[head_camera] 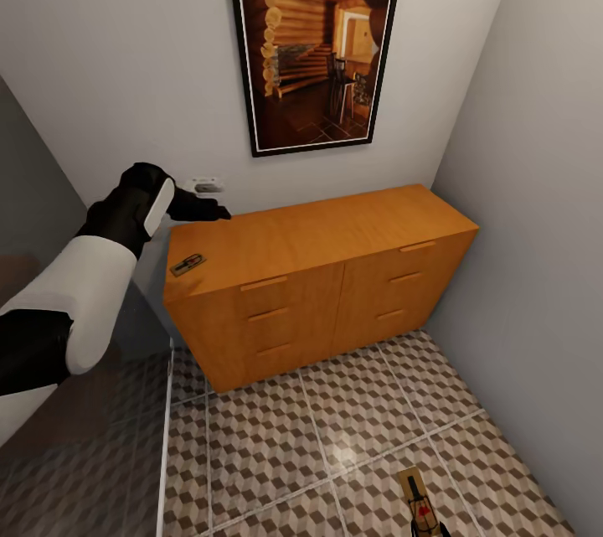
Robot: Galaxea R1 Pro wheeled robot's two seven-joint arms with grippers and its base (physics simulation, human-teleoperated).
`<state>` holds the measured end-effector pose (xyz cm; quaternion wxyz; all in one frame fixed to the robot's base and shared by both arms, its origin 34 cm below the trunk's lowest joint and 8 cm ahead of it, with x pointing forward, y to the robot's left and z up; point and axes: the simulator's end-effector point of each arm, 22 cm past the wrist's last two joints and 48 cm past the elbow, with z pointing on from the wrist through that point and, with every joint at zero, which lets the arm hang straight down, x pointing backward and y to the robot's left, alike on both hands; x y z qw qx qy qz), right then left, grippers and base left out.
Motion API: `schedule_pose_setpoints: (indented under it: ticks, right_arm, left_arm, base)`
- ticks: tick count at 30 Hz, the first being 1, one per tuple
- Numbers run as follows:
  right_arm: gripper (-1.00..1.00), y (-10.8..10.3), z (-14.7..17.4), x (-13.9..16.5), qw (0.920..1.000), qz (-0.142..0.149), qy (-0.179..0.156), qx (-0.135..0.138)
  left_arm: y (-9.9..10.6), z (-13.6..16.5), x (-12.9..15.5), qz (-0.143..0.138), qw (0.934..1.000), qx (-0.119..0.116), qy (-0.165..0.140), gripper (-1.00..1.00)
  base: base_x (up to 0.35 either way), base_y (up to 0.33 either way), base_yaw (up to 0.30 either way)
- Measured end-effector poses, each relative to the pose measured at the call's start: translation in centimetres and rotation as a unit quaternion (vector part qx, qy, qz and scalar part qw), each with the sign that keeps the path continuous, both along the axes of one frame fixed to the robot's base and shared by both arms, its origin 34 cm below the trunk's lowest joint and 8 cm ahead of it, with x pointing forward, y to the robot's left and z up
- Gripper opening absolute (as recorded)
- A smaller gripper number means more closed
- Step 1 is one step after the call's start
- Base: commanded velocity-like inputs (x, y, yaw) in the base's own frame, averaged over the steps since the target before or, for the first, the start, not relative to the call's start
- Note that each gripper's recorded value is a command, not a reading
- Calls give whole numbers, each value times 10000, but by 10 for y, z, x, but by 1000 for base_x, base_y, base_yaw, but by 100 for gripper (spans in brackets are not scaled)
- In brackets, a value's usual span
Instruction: Take the four mousetraps from the cabinet in the bathroom and place them on the bathroom floor. Make sure all four end up on the same floor surface, and ensure that at least two of them are either under or directly next to the same bathroom sink.
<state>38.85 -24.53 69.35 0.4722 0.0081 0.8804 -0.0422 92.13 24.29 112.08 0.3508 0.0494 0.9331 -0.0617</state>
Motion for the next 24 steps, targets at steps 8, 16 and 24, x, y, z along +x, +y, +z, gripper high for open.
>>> schedule_pose_setpoints:
  ticks: [8, 16, 24]
  right_arm:
    - [-100, 0, 0, 0, 10000, -1, 1, 0]
    - [-100, 0, 0, 0, 10000, -3, 1, 0]
    - [-100, 0, 0, 0, 10000, -7, 3, -1]
  left_arm:
    - [8, -5, -7, -352, 9993, 90, 88, 100]
    - [10, -12, -15, -679, 9972, 236, 204, 100]
    - [10, -14, -16, -706, 9969, 271, 224, 100]
  base:
    - [0, 0, 0]
    - [0, 0, 0]
    - [0, 0, 0]
